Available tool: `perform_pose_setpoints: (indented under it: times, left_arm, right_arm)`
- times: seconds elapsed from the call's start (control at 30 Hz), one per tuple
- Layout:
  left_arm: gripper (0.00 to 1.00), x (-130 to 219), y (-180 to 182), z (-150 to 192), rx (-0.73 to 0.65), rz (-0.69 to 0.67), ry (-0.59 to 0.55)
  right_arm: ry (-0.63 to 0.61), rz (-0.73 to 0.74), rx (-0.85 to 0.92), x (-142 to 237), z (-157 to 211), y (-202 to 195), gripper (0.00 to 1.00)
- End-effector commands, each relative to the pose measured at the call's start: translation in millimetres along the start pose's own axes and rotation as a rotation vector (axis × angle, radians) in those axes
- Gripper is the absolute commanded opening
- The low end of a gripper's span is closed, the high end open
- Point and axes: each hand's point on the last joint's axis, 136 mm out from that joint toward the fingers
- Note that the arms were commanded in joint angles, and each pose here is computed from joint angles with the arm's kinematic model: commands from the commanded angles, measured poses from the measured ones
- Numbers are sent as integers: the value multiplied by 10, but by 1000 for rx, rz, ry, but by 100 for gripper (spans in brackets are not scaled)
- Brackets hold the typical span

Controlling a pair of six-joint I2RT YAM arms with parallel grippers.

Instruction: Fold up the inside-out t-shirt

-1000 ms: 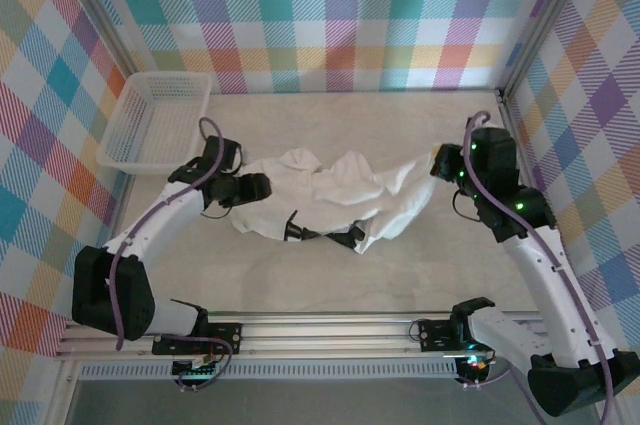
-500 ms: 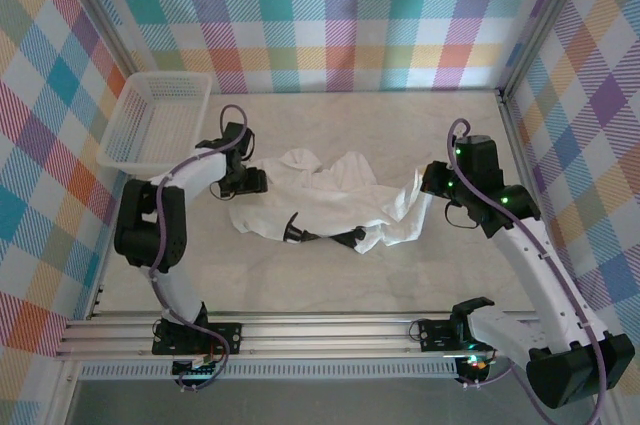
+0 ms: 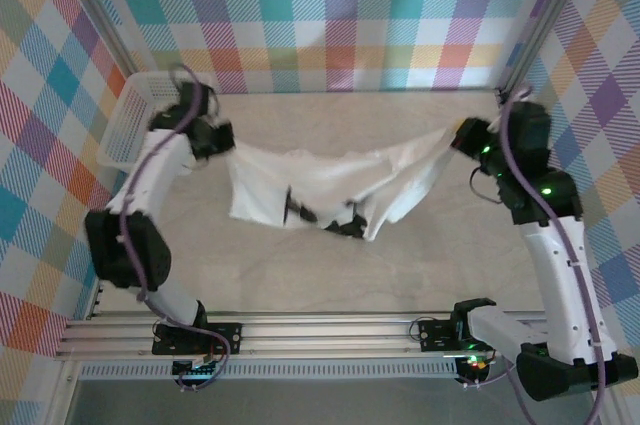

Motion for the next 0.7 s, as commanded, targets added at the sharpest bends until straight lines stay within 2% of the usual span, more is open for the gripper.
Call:
perform_pose_setpoints:
  times: [0.0, 0.13, 0.23, 0.33, 0.47, 0.57, 0.6, 0.67]
  left_arm:
    - [0, 1322, -374, -718, 17, 167, -315]
    - [0, 1991, -457, -973, -8, 182, -497]
    - [0, 2114, -453, -887, -36, 184, -522]
    - [0, 1780, -305, -419, -10, 153, -386]
    - [2, 1009, -44, 832, 161, 156, -76]
    - [38, 723, 62, 1575, 263, 185, 31]
    - [45, 676, 107, 1713, 282, 173, 48]
    - [52, 604, 138, 1847, 289, 161, 87]
  right_arm:
    - [-223, -110, -72, 352, -748, 359, 0]
    - [-326, -183, -46, 546, -1111, 606, 0]
    - [-348, -189, -42, 591, -1143, 603, 0]
    - [-314, -187, -53, 526, -877, 429, 0]
    - [-127, -122, -116, 308, 13, -144, 0]
    - [58, -48, -171, 224, 803, -624, 0]
    - [111, -31, -176, 223, 1018, -743, 0]
    - [186, 25, -181, 215, 1304, -946, 0]
Point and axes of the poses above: each hand's point on the last joint's axis, 136 mm out from that joint toward the fingers, its own x axis back along the fingers, its own y axis along the line the jaws close on, z = x × y, and after that the axes turned 5 degrees about -x, right-handed
